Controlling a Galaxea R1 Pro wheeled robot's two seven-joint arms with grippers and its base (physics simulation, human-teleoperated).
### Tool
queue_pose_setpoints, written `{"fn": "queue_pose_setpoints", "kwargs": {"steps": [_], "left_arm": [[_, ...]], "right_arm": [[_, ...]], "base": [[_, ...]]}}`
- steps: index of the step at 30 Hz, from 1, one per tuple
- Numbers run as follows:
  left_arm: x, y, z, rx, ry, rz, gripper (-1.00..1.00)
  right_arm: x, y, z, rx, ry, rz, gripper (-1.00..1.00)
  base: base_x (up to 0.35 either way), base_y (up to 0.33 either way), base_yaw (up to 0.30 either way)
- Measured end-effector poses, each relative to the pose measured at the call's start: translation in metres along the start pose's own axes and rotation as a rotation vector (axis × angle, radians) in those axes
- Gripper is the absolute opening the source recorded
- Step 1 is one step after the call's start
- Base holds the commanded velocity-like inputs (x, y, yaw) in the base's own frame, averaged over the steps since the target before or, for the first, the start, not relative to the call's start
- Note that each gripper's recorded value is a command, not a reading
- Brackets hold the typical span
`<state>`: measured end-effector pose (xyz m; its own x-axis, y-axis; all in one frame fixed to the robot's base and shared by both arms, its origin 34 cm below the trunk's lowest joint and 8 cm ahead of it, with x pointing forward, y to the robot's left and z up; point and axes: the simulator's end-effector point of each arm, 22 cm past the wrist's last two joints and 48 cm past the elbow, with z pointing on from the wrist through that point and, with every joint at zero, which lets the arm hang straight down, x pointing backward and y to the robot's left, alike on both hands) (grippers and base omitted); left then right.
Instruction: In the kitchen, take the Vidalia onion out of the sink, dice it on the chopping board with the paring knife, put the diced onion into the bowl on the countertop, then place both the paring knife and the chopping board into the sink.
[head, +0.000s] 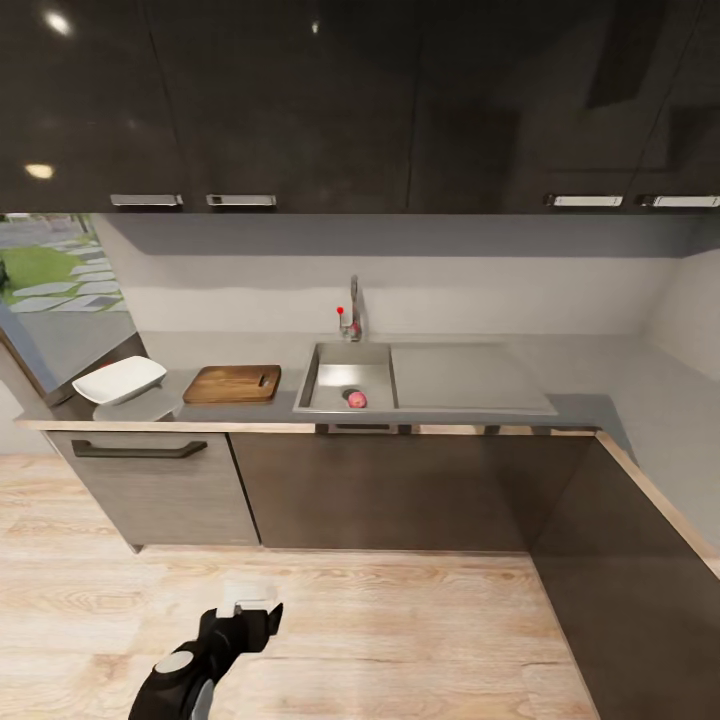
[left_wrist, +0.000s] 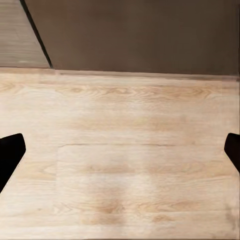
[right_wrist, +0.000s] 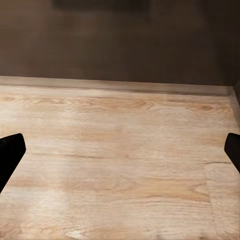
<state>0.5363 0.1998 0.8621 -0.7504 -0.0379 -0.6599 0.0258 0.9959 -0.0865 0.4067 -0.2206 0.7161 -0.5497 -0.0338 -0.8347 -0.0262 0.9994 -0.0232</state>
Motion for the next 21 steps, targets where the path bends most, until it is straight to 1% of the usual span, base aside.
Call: {"fn": "queue_pose_setpoints", "kwargs": {"steps": [2,4,8,9,10,11,14,16,17,19,21], "left_arm": [[-0.04,-0.019,-0.001,0.031,-0.049,0.011,1.0],[-0.072,-0.03,0.0,0.049,-0.087,0.025,1.0],[-0.107,-0.039,-0.001,0.063,-0.125,0.034,1.0],[-0.122,-0.044,-0.001,0.07,-0.141,0.033,1.0],[-0.151,-0.052,-0.003,0.083,-0.171,0.034,1.0],[-0.168,-0.055,-0.005,0.087,-0.186,0.037,1.0],[-0.199,-0.059,-0.007,0.091,-0.201,0.046,1.0],[-0.228,-0.062,-0.012,0.093,-0.212,0.057,1.0],[-0.235,-0.063,-0.013,0.093,-0.215,0.06,1.0],[-0.267,-0.073,-0.016,0.104,-0.23,0.075,1.0],[-0.288,-0.08,-0.016,0.109,-0.242,0.088,1.0]], "right_arm": [[0.0,0.0,0.0,-0.001,0.0,0.0,1.0],[0.0,0.0,0.0,0.0,0.0,0.0,1.0],[0.0,0.0,0.0,-0.001,0.0,0.0,1.0],[0.0,0.0,0.0,-0.001,0.0,0.0,1.0],[0.0,0.0,0.0,-0.001,0.0,0.0,1.0],[0.0,0.0,0.0,-0.001,0.0,0.0,1.0],[0.0,0.0,0.0,-0.001,-0.001,0.0,1.0],[0.0,0.0,0.0,0.0,-0.001,0.001,1.0],[0.0,0.0,0.0,0.0,-0.001,0.001,1.0],[0.0,0.0,0.0,0.001,-0.001,0.001,1.0],[0.0,0.0,0.0,0.001,-0.001,0.002,1.0]], "base": [[0.0,0.0,0.0],[0.0,0.0,0.0],[0.0,0.0,0.0],[0.0,0.0,0.0],[0.0,0.0,0.0],[0.0,0.0,0.0],[0.0,0.0,0.0],[0.0,0.0,0.0],[0.0,0.0,0.0],[0.0,0.0,0.0],[0.0,0.0,0.0]]}}
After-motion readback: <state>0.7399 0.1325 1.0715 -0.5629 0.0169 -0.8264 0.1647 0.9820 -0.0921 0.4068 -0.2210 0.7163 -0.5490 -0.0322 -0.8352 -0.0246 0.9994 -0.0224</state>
